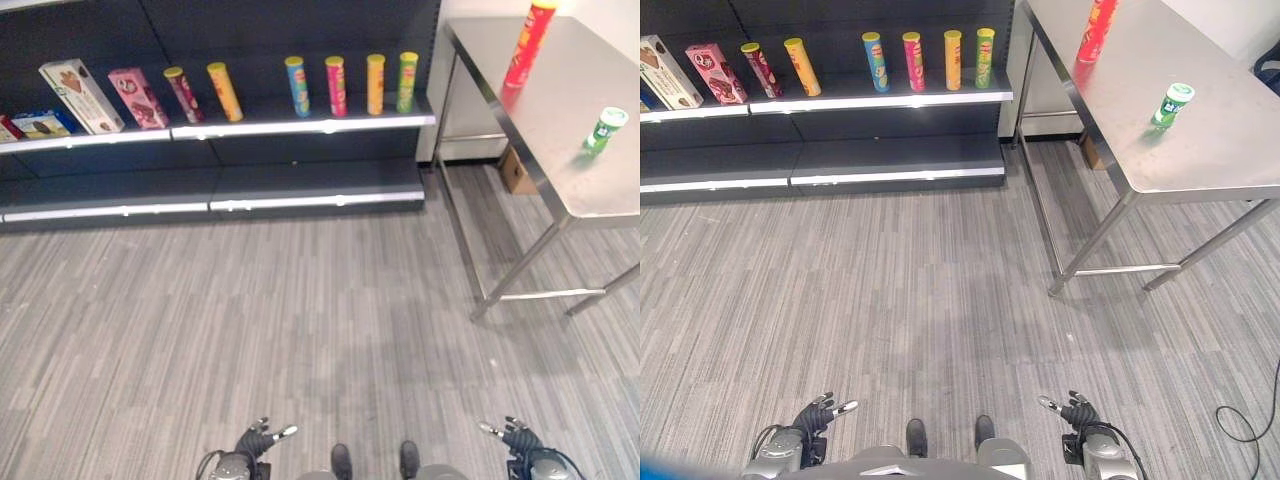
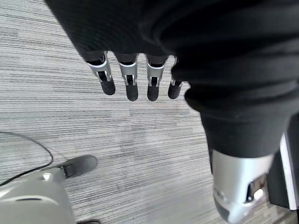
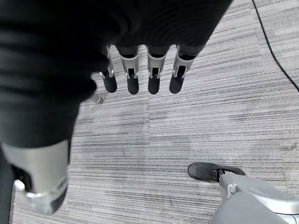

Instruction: Put the goods on the table back onto the shelves and tidy them up.

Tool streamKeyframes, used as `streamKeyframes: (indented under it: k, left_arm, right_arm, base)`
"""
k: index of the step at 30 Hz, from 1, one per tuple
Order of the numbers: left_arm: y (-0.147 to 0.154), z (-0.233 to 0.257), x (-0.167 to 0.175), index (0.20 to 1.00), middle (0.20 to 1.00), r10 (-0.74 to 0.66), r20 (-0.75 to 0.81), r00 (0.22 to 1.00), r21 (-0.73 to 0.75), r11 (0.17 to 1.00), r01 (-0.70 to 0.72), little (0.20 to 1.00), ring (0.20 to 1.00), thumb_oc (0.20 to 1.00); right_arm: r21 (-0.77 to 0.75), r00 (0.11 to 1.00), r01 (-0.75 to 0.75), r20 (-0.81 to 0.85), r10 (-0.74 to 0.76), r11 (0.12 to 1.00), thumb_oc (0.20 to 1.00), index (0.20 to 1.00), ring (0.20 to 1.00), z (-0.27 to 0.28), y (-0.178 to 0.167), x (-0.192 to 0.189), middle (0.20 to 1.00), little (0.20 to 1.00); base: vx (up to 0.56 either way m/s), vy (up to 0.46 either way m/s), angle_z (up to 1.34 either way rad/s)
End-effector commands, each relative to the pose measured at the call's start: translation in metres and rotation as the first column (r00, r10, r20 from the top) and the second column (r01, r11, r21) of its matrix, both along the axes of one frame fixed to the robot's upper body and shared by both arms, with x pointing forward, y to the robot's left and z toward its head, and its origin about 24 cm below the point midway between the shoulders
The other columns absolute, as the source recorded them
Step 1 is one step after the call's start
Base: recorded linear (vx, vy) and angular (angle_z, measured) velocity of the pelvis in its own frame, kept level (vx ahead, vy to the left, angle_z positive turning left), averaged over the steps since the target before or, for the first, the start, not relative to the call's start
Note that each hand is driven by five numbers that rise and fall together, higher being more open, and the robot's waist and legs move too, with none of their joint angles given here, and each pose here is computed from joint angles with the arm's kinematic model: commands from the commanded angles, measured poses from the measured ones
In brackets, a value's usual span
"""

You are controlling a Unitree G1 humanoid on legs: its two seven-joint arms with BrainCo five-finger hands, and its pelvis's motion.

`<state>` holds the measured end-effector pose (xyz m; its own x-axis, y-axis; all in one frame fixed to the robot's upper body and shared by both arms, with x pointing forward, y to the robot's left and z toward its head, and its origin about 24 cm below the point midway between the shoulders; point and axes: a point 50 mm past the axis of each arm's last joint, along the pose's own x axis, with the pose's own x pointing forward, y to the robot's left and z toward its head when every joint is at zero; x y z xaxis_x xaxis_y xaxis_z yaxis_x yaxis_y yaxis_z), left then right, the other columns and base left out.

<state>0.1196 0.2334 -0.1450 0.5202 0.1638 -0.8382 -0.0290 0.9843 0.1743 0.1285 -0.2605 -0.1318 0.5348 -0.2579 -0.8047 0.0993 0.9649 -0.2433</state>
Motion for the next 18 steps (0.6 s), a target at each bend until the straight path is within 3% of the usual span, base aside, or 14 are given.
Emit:
streamKeyframes:
  k: [1, 10, 13, 18]
  left_arm:
    - [0.007, 0.001, 0.007, 1.0, 1.0, -0.048, -0.012, 0.999, 0.051, 0.998, 0.049, 1.0, 1.0, 1.0]
    - [0.012, 0.005, 0.014, 1.0, 1.0, -0.031, 0.024, 0.999, 0.064, 0.998, 0.029, 1.0, 1.0, 1.0]
    - [0.009, 0.01, 0.023, 1.0, 1.0, 0.076, 0.093, 0.993, -0.003, 0.997, -0.076, 1.0, 1.0, 1.0]
    - [0.003, 0.013, 0.031, 1.0, 1.0, 0.018, 0.109, 0.994, 0.002, 1.0, -0.019, 1.0, 1.0, 1.0]
  right_arm:
    - [-0.052, 0.995, -0.086, 0.051, 0.089, 0.995, 1.0, 1.0, 1.0, 0.01, -0.003, 0.023, 1.0, 1.0]
    - [-0.052, 0.992, -0.122, 0.017, 0.123, 0.991, 1.0, 1.0, 1.0, 0.007, 0.001, 0.024, 1.0, 1.0]
    - [-0.037, 0.993, -0.117, 0.026, 0.118, 0.992, 1.0, 1.0, 1.0, 0.006, 0.005, 0.023, 1.0, 1.0]
    - [-0.022, 0.995, -0.09, 0.035, 0.091, 0.996, 1.0, 1.0, 1.0, 0.005, 0.005, 0.019, 1.0, 1.0]
  base:
    - [0.01, 0.037, -0.02]
    - [-0.04, 0.085, -0.11]
    - [-0.02, 0.213, -0.33]
    - [0.17, 0.092, 0.01]
